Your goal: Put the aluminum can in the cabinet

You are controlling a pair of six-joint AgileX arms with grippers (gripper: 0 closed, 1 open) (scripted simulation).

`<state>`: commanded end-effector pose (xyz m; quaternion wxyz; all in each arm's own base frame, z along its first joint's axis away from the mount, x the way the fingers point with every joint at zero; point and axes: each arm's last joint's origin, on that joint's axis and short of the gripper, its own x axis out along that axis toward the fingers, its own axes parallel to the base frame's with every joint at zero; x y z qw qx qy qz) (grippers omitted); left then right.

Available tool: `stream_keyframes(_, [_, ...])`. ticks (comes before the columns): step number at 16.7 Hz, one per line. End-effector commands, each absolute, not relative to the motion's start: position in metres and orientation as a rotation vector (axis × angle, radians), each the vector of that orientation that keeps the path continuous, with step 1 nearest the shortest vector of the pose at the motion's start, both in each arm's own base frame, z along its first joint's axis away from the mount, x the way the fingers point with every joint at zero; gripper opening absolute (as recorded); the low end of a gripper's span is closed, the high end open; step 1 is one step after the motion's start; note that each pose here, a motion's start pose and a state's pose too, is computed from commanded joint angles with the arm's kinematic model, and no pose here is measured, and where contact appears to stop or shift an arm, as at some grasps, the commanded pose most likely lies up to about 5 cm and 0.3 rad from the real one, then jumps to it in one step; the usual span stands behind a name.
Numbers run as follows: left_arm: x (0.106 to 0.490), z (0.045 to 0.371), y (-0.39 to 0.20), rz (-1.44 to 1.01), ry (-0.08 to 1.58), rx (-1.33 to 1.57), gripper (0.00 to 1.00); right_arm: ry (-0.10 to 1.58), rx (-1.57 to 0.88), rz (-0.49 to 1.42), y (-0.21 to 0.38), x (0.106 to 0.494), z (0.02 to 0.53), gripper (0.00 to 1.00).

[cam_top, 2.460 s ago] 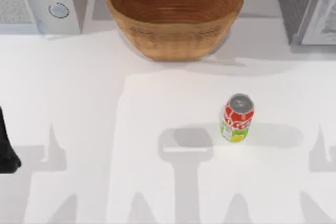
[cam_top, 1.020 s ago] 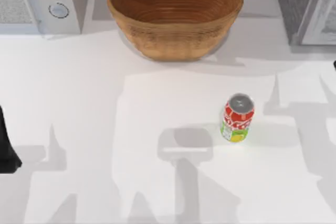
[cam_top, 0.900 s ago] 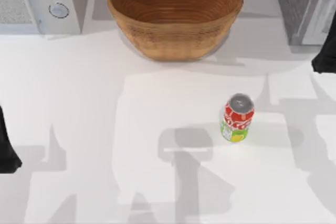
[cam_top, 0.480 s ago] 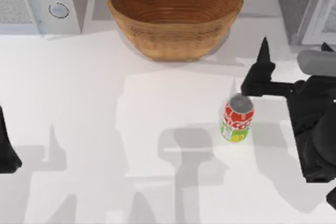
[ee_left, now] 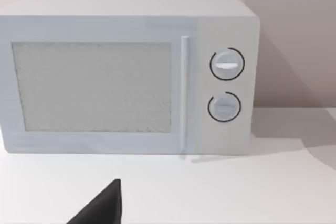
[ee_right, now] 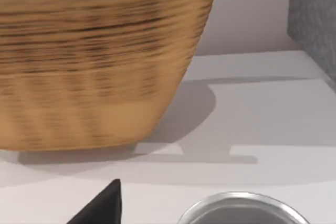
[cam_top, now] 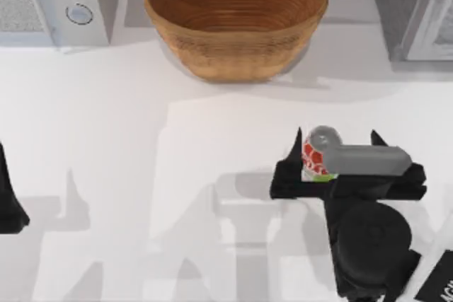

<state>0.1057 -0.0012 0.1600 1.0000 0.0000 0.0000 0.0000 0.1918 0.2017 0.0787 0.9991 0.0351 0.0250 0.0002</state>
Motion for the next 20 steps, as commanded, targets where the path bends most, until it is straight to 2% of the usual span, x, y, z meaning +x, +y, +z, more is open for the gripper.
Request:
stream_keyframes(7, [0.106, 0.16, -0.001, 0.0, 0.0, 0.0, 1.0, 0.091, 0.005, -0.009, 0.212, 0.169, 0.033, 1.0])
stream_keyframes(14, [0.106, 0.16, -0.001, 0.0, 0.0, 0.0, 1.0, 0.094, -0.002, -0.01, 0.212, 0.167, 0.029, 1.0])
stream_keyframes(17, [0.106, 0.16, -0.001, 0.0, 0.0, 0.0, 1.0, 0.095, -0.002, -0.012, 0.212, 0.172, 0.029, 1.0])
stream_keyframes(20, [0.106, 0.16, -0.001, 0.0, 0.0, 0.0, 1.0, 0.095, -0.001, -0.01, 0.214, 0.195, 0.026, 1.0])
